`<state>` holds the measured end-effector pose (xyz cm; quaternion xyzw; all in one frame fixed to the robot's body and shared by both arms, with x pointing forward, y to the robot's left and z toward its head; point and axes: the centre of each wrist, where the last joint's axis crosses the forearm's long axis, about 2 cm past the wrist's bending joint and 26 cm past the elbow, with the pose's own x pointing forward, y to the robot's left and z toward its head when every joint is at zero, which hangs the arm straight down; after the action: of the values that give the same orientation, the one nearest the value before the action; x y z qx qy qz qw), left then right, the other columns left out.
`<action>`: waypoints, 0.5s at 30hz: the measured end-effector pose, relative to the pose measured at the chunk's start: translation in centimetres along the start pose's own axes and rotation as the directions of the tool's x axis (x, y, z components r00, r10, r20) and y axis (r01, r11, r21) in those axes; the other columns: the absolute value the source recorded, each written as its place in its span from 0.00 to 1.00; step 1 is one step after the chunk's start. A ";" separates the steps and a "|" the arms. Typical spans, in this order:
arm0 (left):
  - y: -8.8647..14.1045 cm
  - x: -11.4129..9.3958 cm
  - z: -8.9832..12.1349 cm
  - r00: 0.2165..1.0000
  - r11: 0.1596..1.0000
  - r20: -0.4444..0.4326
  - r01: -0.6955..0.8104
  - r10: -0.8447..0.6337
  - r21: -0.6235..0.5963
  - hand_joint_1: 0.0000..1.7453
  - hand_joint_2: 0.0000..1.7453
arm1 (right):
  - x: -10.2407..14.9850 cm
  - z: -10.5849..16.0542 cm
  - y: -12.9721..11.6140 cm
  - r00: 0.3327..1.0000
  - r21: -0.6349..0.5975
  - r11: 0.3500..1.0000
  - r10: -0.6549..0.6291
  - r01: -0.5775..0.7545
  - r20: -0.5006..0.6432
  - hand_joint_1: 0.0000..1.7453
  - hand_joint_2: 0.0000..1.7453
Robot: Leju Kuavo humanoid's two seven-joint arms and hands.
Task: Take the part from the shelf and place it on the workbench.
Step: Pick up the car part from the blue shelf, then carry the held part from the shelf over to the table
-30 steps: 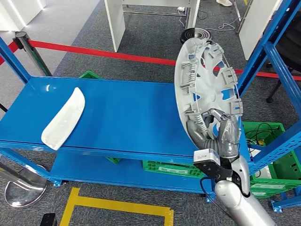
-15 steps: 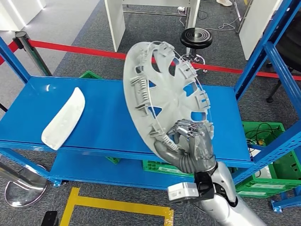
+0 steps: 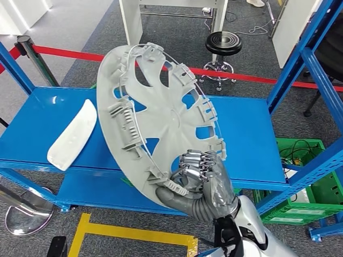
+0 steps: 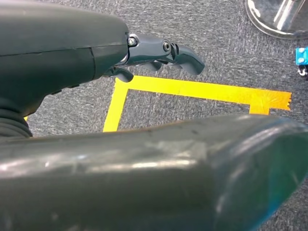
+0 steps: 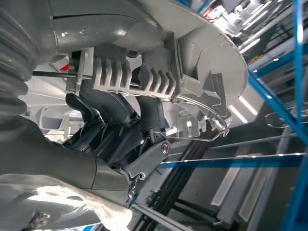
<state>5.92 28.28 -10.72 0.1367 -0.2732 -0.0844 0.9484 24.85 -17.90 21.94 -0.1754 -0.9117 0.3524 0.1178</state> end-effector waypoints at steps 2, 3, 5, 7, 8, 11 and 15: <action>0.0 0.0 0.0 1.000 1.000 0.002 0.000 0.000 0.002 0.00 0.00 | 0.3 -0.1 -0.1 1.000 -0.006 1.000 -0.006 0.006 0.016 1.00 1.00; 0.0 0.0 0.0 1.000 1.000 0.002 0.000 0.000 0.004 0.00 0.00 | 0.4 -0.1 -0.1 1.000 -0.008 1.000 -0.007 0.007 0.021 1.00 1.00; 0.0 0.0 0.0 1.000 1.000 0.003 0.001 -0.001 0.005 0.00 0.00 | 0.5 -0.1 -0.2 1.000 -0.012 1.000 -0.007 0.007 0.027 1.00 1.00; 0.0 0.0 0.0 1.000 1.000 0.004 0.001 -0.001 0.007 0.00 0.00 | 0.5 -0.1 -0.3 1.000 -0.017 1.000 -0.004 0.005 0.030 1.00 1.00; 0.0 0.1 0.0 1.000 1.000 0.005 0.000 0.000 0.008 0.00 0.00 | 0.5 -0.1 -0.4 1.000 -0.020 1.000 -0.002 0.003 0.031 1.00 1.00; 0.0 0.1 0.0 1.000 1.000 0.010 -0.004 0.004 0.012 0.00 0.00 | 0.6 0.0 -0.5 0.999 -0.031 1.000 0.004 -0.003 0.036 1.00 1.00; 0.0 0.2 -0.1 1.000 1.000 0.016 -0.005 0.005 0.013 0.00 0.00 | 0.6 0.0 -0.7 0.999 -0.042 0.999 0.010 -0.008 0.041 1.00 1.00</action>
<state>6.11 28.26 -10.69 0.1415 -0.2818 -0.0814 0.9455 24.10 -18.14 22.48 -0.1747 -0.9203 0.3374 0.0936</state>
